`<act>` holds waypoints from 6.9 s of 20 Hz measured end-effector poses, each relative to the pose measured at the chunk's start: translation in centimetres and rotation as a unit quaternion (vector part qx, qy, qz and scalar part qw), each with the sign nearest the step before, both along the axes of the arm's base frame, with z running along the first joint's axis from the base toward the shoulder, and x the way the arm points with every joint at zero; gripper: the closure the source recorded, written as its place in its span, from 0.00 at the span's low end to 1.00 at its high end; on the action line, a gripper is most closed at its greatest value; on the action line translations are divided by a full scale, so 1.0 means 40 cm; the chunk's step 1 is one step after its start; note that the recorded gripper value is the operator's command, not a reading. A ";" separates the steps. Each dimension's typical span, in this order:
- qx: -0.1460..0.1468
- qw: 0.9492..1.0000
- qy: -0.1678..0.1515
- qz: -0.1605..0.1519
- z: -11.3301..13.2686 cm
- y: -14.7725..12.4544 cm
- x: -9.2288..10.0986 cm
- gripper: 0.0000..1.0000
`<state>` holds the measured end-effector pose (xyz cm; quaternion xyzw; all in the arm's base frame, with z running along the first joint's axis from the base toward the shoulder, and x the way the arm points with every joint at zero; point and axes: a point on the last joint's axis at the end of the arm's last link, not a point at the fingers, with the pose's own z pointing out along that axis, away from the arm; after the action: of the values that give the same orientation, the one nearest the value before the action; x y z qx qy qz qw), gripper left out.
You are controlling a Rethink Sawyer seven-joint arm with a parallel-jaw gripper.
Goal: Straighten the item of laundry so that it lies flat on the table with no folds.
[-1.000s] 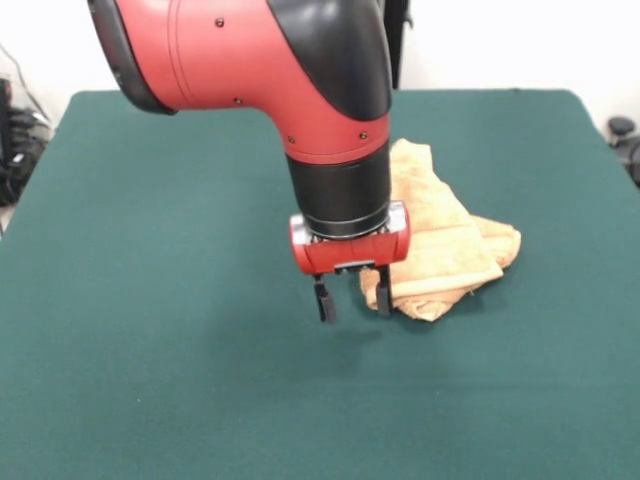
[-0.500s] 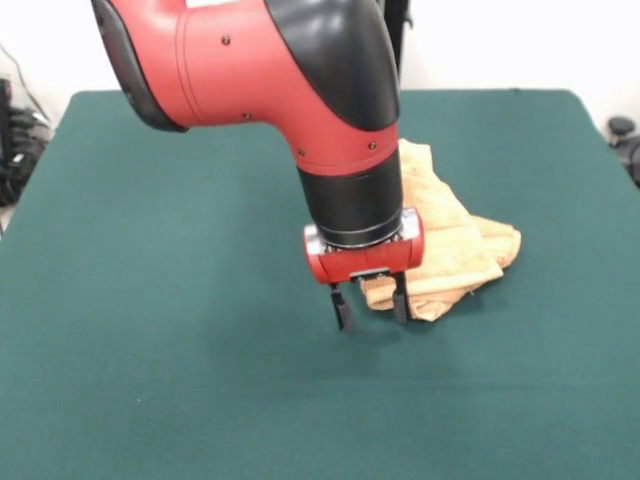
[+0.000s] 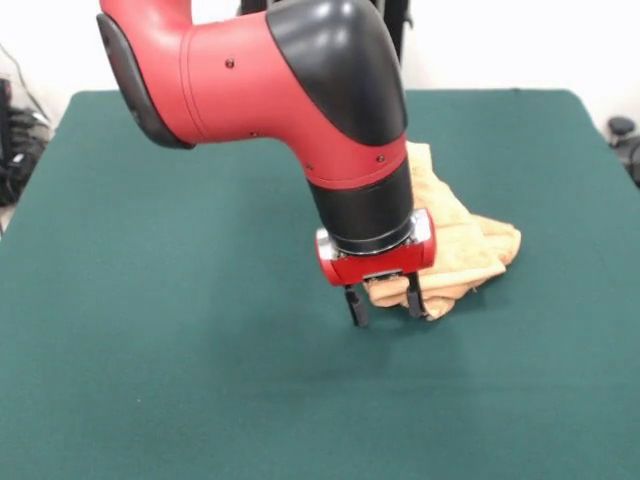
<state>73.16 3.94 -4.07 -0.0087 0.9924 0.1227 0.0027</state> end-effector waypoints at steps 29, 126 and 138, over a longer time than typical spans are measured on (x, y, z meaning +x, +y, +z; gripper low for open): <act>0.026 0.997 0.077 0.002 -0.014 0.011 0.013 0.00; 0.014 0.982 0.182 0.053 0.098 0.017 0.026 0.00; 0.025 0.976 0.209 0.049 0.002 0.024 0.017 0.00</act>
<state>73.84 4.91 -4.01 -0.0313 0.9661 0.1463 -0.2104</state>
